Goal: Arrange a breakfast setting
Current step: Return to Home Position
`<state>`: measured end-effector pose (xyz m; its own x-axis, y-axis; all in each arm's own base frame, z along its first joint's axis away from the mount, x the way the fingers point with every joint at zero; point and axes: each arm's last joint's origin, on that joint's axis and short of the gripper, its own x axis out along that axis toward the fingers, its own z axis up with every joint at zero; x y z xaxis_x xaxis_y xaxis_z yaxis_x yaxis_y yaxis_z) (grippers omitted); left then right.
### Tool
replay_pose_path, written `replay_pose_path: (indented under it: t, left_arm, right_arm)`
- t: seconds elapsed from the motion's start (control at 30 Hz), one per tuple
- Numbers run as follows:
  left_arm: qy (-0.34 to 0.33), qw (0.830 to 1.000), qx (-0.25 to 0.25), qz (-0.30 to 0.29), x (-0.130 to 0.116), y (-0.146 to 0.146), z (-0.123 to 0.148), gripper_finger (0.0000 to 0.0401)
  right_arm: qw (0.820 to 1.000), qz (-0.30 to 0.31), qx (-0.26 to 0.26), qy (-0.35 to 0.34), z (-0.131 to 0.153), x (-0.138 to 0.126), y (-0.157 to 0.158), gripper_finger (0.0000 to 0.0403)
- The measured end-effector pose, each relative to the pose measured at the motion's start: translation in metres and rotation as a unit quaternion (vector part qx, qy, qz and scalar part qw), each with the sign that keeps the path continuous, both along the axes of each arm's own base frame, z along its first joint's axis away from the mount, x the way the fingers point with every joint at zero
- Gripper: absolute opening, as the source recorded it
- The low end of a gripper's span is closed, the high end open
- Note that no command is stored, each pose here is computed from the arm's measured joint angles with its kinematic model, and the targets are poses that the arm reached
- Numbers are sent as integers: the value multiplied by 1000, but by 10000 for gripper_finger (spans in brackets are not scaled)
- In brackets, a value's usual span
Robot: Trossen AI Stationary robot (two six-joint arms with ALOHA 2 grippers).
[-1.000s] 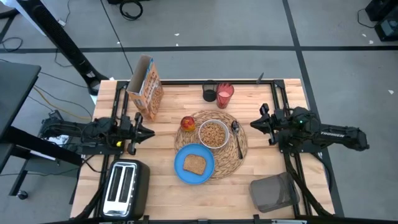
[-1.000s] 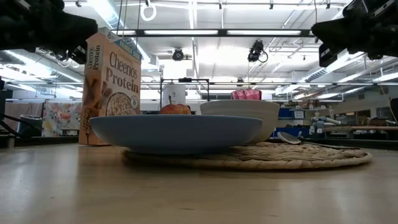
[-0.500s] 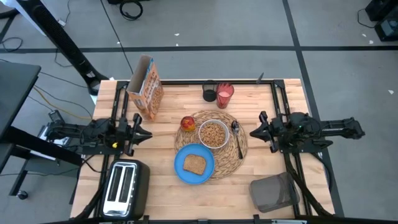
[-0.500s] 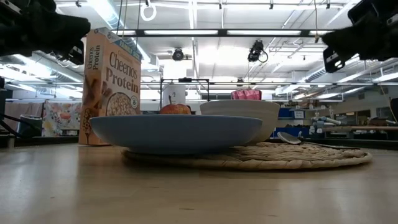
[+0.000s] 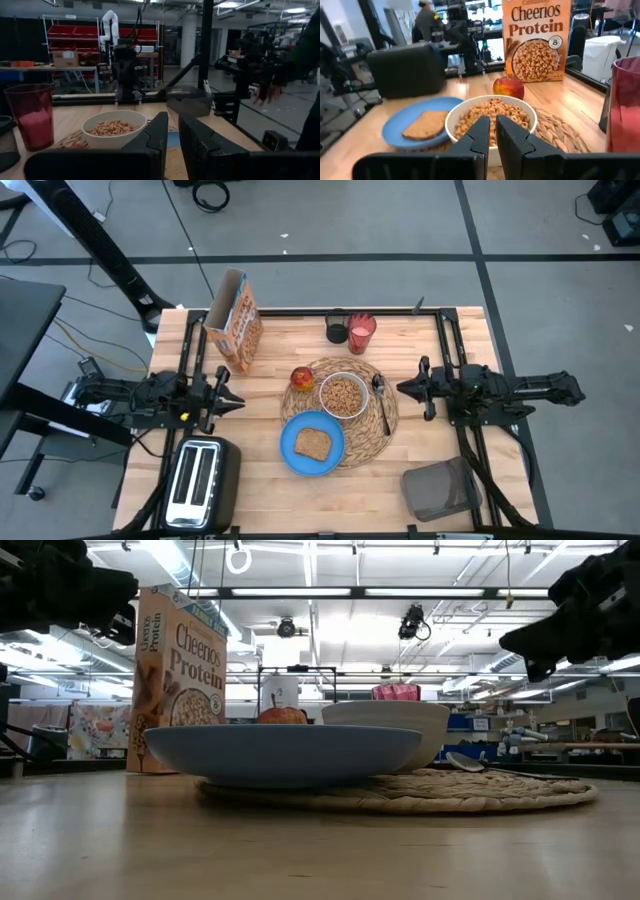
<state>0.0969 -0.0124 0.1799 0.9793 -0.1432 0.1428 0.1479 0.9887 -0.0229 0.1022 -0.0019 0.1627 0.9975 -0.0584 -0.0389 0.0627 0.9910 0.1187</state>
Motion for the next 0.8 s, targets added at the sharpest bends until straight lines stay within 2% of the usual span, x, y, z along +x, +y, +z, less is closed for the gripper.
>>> replay_pose_path:
  t: [0.13,0.27,0.43,0.8]
  left_arm:
    - [3,1000,-9,-17,0,-1,0,53]
    - [10,999,-16,-34,0,-2,-1,53]
    - [9,998,2,63,0,4,-2,53]
    - [19,998,12,62,0,3,-4,53]
  right_arm:
    - [1000,-1,20,-5,1,0,0,40]
    - [1000,0,18,-9,2,0,0,39]
    - [1000,1,18,-11,2,0,0,39]
    - [1000,2,18,-13,2,0,0,39]
